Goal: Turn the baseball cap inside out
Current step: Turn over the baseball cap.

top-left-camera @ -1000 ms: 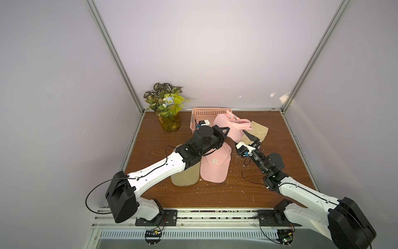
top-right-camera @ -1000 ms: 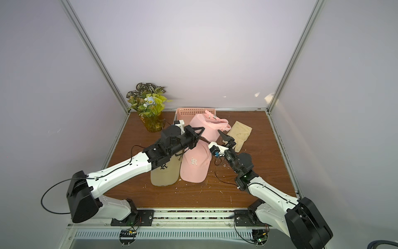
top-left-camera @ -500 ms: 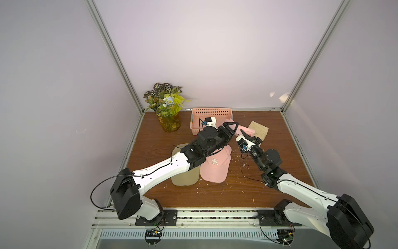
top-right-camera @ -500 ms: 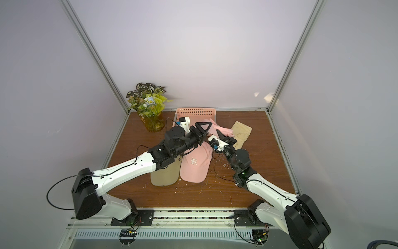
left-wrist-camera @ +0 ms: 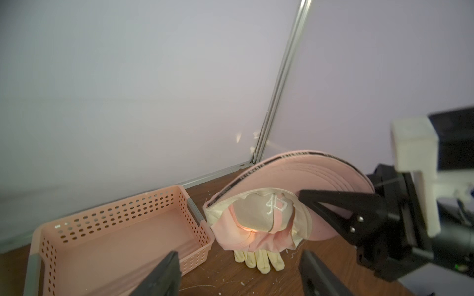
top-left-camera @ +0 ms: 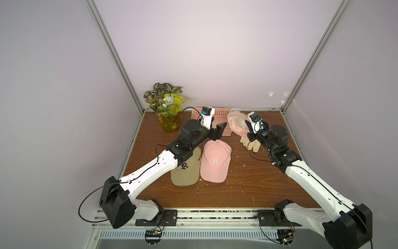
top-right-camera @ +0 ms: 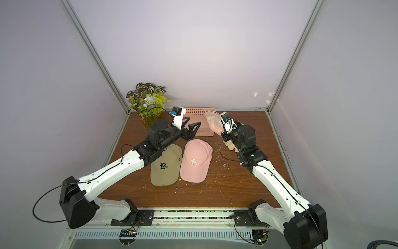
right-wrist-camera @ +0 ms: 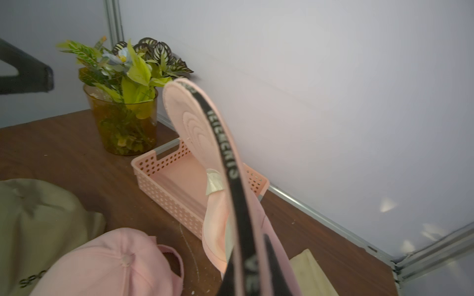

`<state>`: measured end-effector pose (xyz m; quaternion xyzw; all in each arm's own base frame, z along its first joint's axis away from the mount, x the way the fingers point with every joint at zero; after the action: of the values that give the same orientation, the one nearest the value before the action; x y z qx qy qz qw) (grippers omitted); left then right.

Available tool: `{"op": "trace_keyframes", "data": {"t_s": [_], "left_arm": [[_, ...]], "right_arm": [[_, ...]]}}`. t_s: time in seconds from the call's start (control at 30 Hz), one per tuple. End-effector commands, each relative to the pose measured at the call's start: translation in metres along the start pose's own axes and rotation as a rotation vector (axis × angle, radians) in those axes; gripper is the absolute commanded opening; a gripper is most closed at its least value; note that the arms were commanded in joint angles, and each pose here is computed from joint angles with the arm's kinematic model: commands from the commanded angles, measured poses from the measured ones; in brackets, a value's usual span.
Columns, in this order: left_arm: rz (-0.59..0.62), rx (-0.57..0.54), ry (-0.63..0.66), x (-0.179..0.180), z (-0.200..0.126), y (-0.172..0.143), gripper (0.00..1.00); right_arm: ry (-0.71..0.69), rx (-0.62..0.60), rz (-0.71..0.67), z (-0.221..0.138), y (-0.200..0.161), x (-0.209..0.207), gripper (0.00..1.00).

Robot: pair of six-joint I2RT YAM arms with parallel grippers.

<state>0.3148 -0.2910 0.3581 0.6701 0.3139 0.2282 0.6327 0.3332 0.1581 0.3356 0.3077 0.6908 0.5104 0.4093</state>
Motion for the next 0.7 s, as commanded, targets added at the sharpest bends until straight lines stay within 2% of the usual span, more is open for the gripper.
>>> {"op": "trace_keyframes", "data": {"t_s": [0.0,0.2,0.27,0.43,0.53,0.6,0.67], "left_arm": [[0.318,0.103,-0.098,-0.010,0.001,-0.025,0.66],[0.325,0.138,-0.037,0.004,0.010,-0.035,0.57],[0.320,0.112,-0.042,0.004,0.008,-0.031,0.56],[0.341,0.089,-0.099,-0.004,0.005,-0.029,0.43],[0.336,0.089,-0.075,0.000,0.004,-0.029,0.46],[0.326,0.080,-0.028,0.007,0.003,-0.025,0.53],[0.302,0.059,0.061,0.019,0.000,-0.019,0.55]], "right_arm": [[0.201,0.005,0.103,-0.010,0.019,0.022,0.00],[0.361,-0.015,0.102,-0.025,0.038,0.039,0.00],[0.394,-0.020,0.104,-0.030,0.043,0.043,0.00],[0.476,-0.028,0.096,-0.040,0.052,0.052,0.00],[0.495,-0.018,0.089,-0.043,0.054,0.054,0.00],[0.490,-0.010,0.086,-0.043,0.053,0.053,0.00],[0.479,0.003,0.089,-0.042,0.051,0.051,0.00]]}}
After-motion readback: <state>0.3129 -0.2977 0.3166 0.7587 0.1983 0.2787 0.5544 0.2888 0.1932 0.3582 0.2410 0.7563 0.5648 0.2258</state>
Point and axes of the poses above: each gripper's point midway between its finger pads, its own z axis out along the fingers, its own x axis along the line the jaws close on, y = z × x, the point moved 3 cm from there along -z, back along the fingers
